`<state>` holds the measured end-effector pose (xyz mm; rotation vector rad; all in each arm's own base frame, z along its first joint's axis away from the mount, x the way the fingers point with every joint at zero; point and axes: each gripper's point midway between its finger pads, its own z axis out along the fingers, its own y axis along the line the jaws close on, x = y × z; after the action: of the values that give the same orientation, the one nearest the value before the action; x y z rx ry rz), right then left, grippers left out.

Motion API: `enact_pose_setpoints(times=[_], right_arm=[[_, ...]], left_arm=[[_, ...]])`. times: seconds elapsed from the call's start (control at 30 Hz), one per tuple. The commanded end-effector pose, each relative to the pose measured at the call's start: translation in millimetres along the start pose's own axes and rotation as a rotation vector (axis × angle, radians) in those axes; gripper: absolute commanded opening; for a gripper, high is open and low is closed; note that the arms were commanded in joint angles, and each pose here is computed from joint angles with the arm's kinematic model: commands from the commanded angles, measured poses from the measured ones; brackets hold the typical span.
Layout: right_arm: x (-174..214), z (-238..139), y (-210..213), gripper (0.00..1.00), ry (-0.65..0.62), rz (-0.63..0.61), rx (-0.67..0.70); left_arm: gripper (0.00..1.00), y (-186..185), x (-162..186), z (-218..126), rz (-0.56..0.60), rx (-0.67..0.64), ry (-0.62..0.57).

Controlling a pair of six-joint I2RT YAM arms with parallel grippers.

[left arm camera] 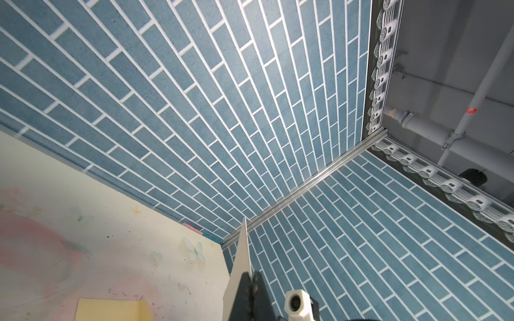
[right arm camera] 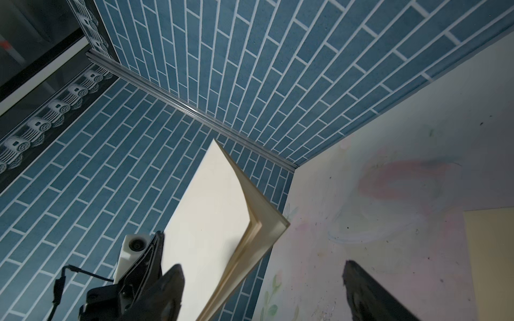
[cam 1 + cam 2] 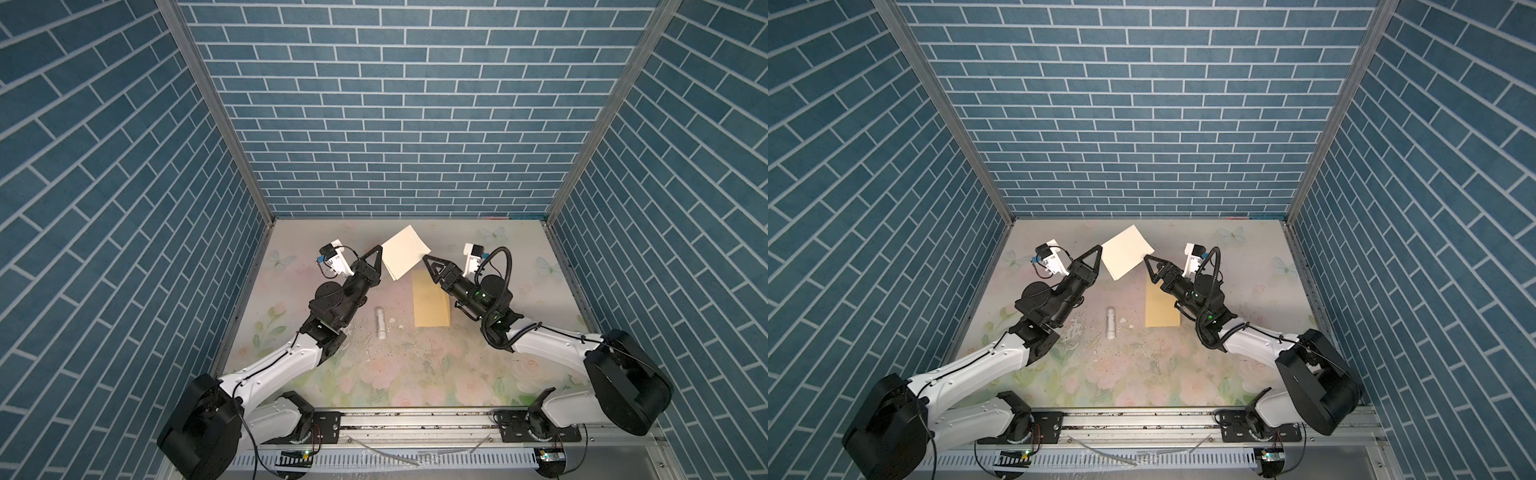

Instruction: Place the letter into the envelope and seal it

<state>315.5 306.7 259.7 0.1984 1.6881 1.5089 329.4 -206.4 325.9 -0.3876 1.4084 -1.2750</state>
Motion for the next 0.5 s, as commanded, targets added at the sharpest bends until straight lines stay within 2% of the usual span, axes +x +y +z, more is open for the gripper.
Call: enact_pose_setpoints(times=[0.0,0.23,0.33,0.47], right_arm=[[-16,12,39,0.89,-0.067,0.053,-0.134],[-11,25,59,0.86,-0.065,0.07,-0.213],[-11,29,66,0.78,-0.074,0.075,-0.246],[-12,33,71,0.61,-0.084,0.084,-0.277]], left_arm=[[0.0,-20,-10,3,-0.055,0.083,-0.04],[0.0,-16,-6,5,-0.075,0.091,-0.04],[0.0,-11,-4,6,-0.071,0.081,-0.038],[0.0,-4,0,5,-0.055,0.069,-0.035]])
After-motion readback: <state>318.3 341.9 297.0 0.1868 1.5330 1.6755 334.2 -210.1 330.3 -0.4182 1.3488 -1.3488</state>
